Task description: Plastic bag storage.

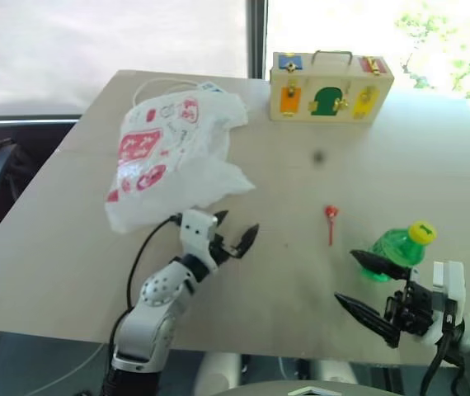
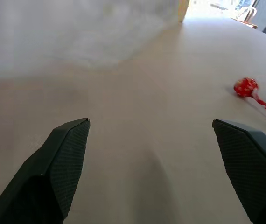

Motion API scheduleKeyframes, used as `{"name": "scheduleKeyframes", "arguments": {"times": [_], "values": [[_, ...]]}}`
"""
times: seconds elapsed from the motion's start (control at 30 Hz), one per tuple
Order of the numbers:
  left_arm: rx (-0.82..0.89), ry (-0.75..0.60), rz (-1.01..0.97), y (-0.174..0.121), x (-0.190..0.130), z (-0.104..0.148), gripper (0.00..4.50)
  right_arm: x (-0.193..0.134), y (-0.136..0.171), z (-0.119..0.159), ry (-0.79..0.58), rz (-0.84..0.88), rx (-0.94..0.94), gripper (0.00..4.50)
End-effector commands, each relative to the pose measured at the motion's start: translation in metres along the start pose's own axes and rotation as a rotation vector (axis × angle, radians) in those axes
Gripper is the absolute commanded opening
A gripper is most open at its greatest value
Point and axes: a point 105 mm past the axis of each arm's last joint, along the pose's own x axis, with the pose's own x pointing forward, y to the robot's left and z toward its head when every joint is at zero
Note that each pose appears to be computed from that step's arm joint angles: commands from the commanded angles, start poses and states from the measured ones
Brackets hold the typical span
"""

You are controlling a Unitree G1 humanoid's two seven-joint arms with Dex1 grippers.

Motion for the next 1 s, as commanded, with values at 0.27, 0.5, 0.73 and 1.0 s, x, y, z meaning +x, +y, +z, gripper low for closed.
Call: {"name": "scheduleKeyframes", "arguments": {"times": [0.27, 0.5, 0.73, 1.0], "values": [[0.189, -0.363, 0.072, -0.001, 0.041, 0.072, 4.45, 0.007, 0.002, 0.006, -0.025, 0.032, -0.033, 4.5], [0.141, -0.449, 0.165, 0.012, 0.027, 0.093, 4.45, 0.01, 0.0, 0.008, -0.029, 0.027, -0.047, 4.5], [0.132, -0.342, 0.122, 0.02, -0.032, 0.084, 4.45, 0.012, -0.003, 0.007, -0.031, 0.036, -0.052, 4.5], [0.142, -0.013, 0.141, 0.054, -0.091, 0.025, 4.45, 0.02, -0.004, 0.006, -0.041, 0.058, -0.046, 4.5]]}}
